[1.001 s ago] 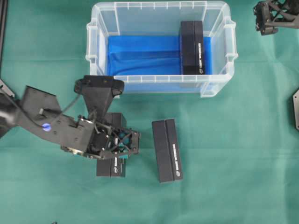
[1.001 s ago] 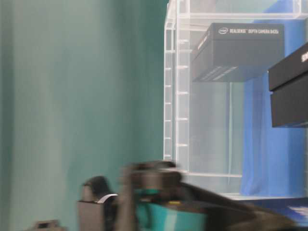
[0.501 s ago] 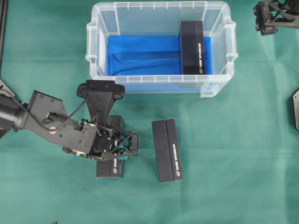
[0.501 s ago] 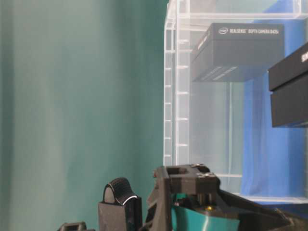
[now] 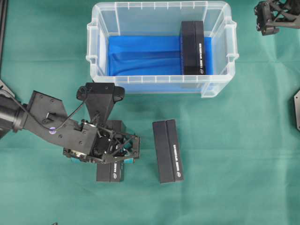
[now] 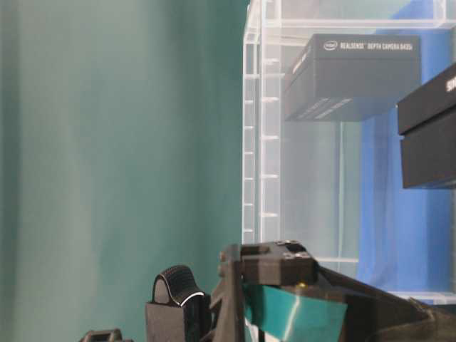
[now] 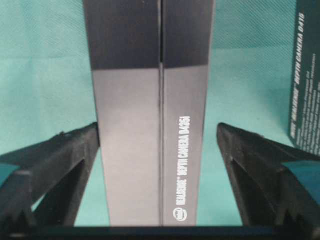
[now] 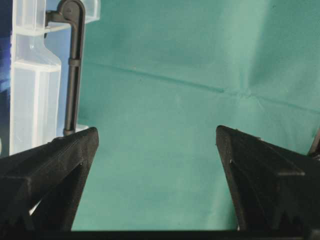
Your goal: Take out the box from the case.
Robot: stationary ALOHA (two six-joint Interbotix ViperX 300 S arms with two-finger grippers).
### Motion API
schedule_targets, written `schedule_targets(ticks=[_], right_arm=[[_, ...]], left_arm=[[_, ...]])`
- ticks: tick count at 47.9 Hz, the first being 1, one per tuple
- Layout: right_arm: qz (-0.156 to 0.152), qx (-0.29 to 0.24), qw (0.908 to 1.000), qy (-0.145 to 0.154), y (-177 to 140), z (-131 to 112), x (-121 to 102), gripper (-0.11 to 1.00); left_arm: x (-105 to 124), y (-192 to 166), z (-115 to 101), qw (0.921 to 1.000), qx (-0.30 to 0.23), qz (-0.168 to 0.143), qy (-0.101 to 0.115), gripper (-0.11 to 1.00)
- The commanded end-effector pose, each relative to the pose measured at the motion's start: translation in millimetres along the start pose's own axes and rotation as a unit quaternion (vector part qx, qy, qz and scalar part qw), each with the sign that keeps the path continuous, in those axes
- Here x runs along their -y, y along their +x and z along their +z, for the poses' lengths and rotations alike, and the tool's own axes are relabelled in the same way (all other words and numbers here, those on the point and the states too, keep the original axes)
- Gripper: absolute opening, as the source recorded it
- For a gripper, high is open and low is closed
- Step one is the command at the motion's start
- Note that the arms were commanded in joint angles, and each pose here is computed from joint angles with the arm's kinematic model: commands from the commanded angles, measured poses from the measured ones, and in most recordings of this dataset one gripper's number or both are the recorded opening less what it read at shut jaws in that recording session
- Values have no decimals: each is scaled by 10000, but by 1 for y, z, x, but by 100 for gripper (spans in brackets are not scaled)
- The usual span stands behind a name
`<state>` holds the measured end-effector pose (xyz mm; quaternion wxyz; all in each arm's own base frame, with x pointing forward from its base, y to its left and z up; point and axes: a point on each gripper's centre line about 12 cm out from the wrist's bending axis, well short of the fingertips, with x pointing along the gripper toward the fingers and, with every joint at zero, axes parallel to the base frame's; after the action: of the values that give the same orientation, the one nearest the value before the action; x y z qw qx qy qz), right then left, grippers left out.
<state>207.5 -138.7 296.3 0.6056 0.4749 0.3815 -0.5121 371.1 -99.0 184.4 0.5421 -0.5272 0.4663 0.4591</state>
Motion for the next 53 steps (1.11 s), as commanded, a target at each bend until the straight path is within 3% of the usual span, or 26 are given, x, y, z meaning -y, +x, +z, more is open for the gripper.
schedule_targets(ticks=[1,23,53], right_arm=[[104,79,9999,9,-6,2,-1,94],[104,79,9999,1,-6,2,-1,94],[138,98,9999,1,-6,2,-2,94]], left_arm=[[5,-18,-2,9996,-80,-273,-8,99],[8,-43,-1,9987,-133,-496,-32,98],[22,-161,11,9974,-88,-691,-186,98]])
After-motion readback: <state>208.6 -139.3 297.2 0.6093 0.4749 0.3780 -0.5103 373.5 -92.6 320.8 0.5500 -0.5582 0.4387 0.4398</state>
